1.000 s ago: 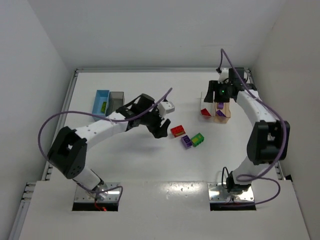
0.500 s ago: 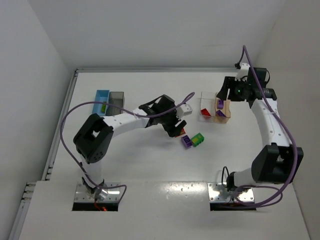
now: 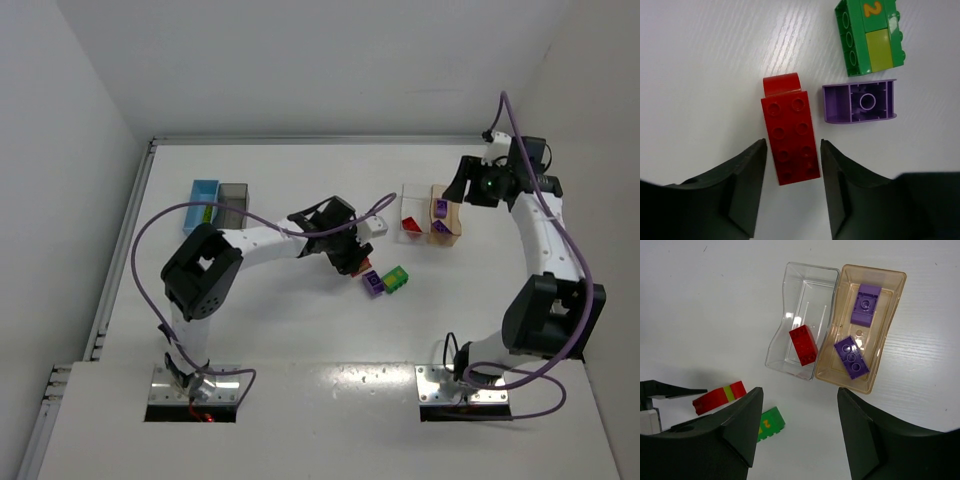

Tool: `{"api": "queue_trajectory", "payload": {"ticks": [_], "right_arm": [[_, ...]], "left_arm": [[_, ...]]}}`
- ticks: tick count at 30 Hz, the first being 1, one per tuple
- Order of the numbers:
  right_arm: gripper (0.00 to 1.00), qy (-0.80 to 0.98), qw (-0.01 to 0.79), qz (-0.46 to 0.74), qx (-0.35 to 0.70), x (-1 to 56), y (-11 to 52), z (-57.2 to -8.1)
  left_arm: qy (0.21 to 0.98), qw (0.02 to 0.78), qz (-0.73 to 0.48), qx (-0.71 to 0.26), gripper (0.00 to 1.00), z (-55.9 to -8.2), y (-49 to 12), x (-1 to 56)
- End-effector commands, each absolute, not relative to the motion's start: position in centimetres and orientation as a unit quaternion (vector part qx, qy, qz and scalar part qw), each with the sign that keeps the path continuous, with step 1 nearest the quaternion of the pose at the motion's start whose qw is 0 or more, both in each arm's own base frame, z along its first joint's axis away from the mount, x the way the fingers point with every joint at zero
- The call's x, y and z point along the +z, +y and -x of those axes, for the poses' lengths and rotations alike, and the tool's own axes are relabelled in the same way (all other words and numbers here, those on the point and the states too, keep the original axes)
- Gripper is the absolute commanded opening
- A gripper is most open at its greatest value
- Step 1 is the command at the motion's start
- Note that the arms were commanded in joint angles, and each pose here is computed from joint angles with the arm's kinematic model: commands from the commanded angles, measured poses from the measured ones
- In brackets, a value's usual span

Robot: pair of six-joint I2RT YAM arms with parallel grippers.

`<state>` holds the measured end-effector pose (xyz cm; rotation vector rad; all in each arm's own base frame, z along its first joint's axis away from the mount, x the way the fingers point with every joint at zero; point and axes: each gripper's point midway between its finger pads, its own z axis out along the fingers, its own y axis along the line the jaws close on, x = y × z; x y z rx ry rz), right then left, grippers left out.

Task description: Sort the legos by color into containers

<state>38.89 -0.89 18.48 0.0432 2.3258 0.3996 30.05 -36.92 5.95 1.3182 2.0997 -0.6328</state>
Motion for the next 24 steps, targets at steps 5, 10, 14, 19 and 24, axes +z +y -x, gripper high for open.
{"api": "queue_trajectory", "payload": {"ticks": [5,10,14,19,24], "right_arm": [[0.62,0.898,0.403,-0.011,0.176,20.3,-1.1,-39.4],[0.62,0.892,0.394,0.007,0.22,20.2,0.1,-39.1],[0.62,0.849,0.342,0.098,0.39,19.4,5.8,-36.5],[0.62,0.759,0.294,0.137,0.565,20.8,10.6,-34.2],[0.62,0.697,0.275,0.223,0.624,23.0,14.8,-32.0]], "left_arm": [[0.771,0.316,-0.502,-0.233,0.36,-31.1,-38.4,6.7],[0.767,0.337,-0.484,-0.255,0.26,-31.1,-38.2,8.6],[0.75,0.339,-0.425,-0.377,0.26,-31.3,-36.7,13.9],[0.698,0.317,-0.348,-0.54,0.26,-31.8,-33.3,21.6],[0.653,0.276,-0.325,-0.626,0.26,-30.4,-31.0,25.2]]}}
